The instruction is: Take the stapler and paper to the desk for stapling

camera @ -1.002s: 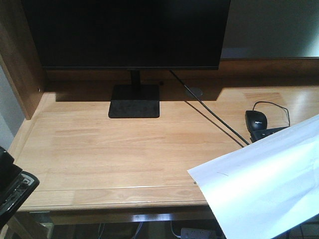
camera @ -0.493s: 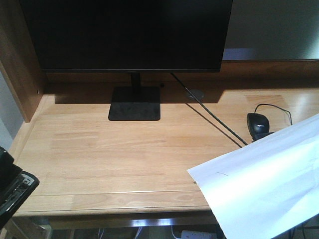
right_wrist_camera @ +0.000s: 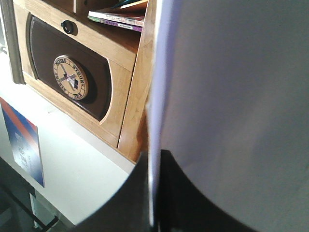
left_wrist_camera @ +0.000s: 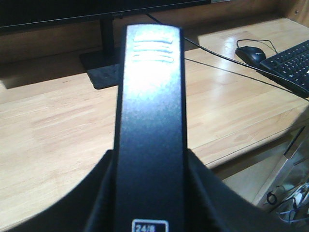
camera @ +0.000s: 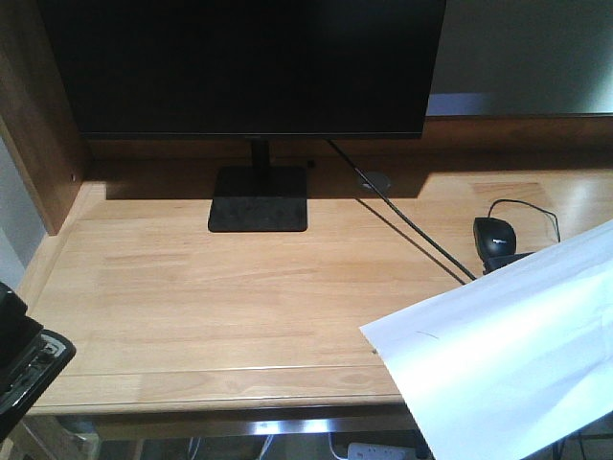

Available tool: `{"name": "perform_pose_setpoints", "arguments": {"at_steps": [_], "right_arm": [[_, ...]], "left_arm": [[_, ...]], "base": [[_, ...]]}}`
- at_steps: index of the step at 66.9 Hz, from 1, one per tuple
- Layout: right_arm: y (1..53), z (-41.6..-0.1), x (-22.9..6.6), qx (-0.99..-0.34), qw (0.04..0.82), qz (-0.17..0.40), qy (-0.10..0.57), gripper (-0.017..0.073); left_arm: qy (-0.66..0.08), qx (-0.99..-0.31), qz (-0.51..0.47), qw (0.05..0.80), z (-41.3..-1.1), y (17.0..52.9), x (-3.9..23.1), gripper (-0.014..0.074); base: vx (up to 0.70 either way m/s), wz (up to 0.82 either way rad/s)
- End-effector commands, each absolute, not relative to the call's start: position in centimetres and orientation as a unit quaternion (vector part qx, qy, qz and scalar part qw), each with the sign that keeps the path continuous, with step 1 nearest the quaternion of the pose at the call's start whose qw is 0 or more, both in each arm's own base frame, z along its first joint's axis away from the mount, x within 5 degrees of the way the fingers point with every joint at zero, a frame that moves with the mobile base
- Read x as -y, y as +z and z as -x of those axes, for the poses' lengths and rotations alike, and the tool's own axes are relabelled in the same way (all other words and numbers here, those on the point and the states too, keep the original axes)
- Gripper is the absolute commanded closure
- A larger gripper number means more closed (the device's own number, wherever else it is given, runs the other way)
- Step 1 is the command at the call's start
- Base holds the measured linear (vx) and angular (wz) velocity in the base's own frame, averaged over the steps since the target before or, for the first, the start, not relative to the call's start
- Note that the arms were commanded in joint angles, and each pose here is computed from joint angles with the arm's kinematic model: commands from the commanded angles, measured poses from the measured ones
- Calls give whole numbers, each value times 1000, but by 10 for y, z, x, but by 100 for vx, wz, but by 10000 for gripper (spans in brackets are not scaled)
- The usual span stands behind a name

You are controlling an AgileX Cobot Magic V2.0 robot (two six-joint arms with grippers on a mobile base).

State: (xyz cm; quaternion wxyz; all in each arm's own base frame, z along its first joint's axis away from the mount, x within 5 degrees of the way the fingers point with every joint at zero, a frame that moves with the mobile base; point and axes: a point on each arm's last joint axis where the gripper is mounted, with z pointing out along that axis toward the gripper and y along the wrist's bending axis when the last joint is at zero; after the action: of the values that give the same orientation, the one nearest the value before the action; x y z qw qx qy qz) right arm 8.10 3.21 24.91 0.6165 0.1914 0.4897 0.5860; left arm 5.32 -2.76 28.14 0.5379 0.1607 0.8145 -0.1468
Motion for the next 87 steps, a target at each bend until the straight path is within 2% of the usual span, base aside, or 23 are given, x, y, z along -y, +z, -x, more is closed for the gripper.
{"name": "perform_pose_setpoints", "arguments": {"at_steps": [1,87], "right_arm": [[263,-79,-32,-457,636,-167,599,564],[263,-79,-32,-457,636,-167,599,564]], "left_arm": [[-163,-774,-150,593,-56,301,29,601],[-163,-772,-150,596,-56,302,29,601]], "base": [[-1,-1],[0,0]]}}
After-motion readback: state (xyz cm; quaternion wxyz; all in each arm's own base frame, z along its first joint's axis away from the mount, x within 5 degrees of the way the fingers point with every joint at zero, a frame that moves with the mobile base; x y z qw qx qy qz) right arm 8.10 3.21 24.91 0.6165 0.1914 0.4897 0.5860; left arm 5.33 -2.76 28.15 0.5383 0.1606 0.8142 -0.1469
